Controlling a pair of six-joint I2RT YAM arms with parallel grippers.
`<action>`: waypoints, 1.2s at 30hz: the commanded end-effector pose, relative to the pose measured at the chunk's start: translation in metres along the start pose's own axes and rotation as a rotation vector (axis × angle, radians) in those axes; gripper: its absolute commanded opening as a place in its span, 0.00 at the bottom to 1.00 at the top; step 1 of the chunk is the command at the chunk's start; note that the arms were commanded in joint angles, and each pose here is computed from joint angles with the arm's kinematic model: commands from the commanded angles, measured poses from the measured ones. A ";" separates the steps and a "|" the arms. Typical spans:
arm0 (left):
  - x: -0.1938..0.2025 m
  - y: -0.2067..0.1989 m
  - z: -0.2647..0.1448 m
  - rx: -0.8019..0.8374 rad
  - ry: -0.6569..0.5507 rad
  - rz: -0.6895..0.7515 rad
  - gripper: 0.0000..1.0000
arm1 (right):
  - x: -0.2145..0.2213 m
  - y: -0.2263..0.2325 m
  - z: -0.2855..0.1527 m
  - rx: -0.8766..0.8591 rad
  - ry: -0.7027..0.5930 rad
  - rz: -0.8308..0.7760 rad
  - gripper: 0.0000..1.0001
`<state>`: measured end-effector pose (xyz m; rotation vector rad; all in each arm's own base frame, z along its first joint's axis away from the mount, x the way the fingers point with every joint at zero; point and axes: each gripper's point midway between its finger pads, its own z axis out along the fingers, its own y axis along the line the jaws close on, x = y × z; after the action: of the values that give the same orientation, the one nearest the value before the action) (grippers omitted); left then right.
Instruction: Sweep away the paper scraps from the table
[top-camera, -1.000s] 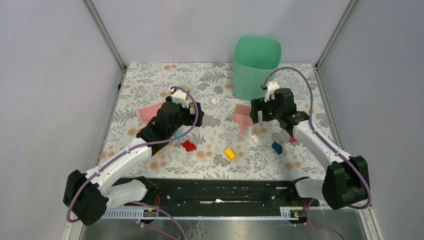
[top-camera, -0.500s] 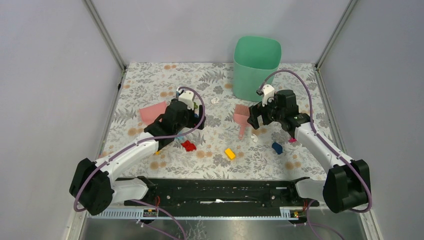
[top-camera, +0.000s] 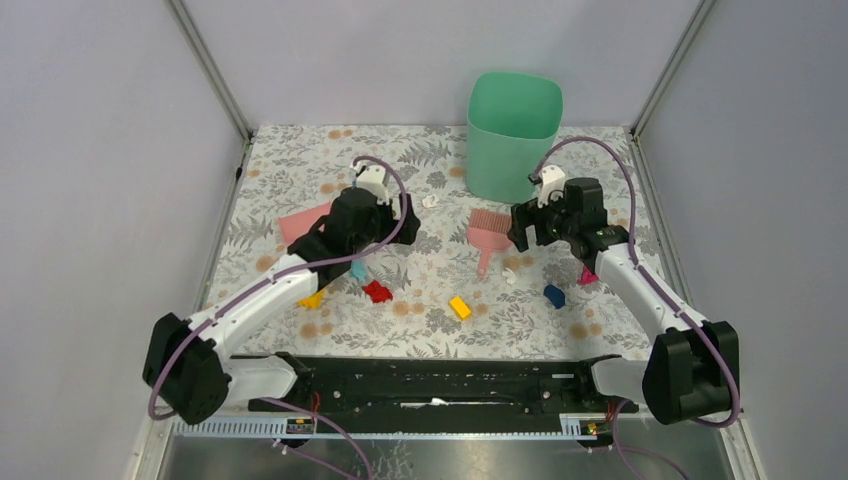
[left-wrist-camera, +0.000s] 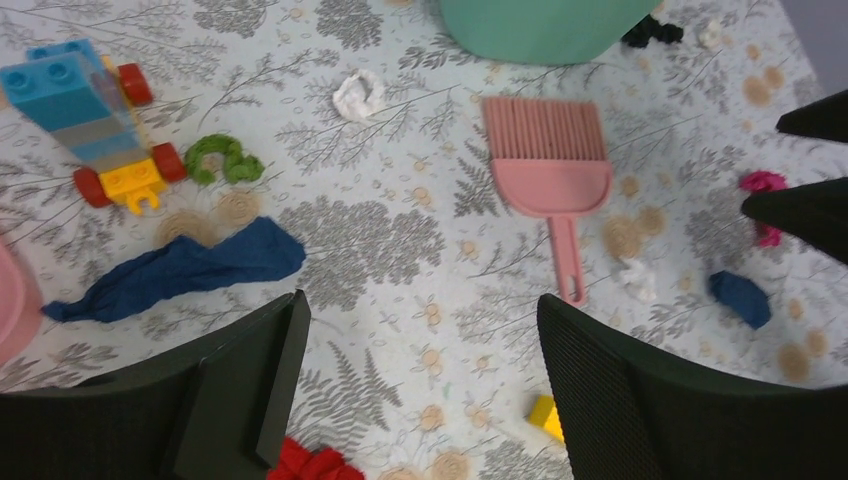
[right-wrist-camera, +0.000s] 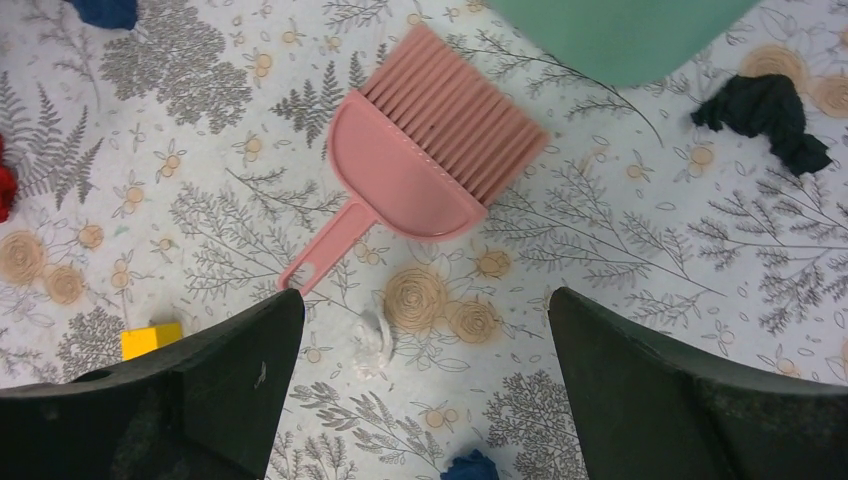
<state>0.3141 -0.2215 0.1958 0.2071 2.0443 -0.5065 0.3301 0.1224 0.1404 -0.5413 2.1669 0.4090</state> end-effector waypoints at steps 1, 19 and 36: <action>-0.017 -0.032 0.016 0.061 0.027 -0.103 0.87 | -0.029 -0.015 -0.011 0.071 -0.089 -0.009 1.00; 0.025 -0.084 0.165 -0.002 0.180 -0.116 0.61 | -0.031 -0.031 -0.016 0.146 -0.129 -0.042 1.00; 0.055 -0.085 0.229 -0.039 0.226 -0.080 0.51 | -0.025 -0.031 -0.012 0.133 -0.113 -0.054 1.00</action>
<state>0.4241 -0.3919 0.0636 0.1645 2.3327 -0.5004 0.3442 0.1003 0.1558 -0.4846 2.0906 0.2860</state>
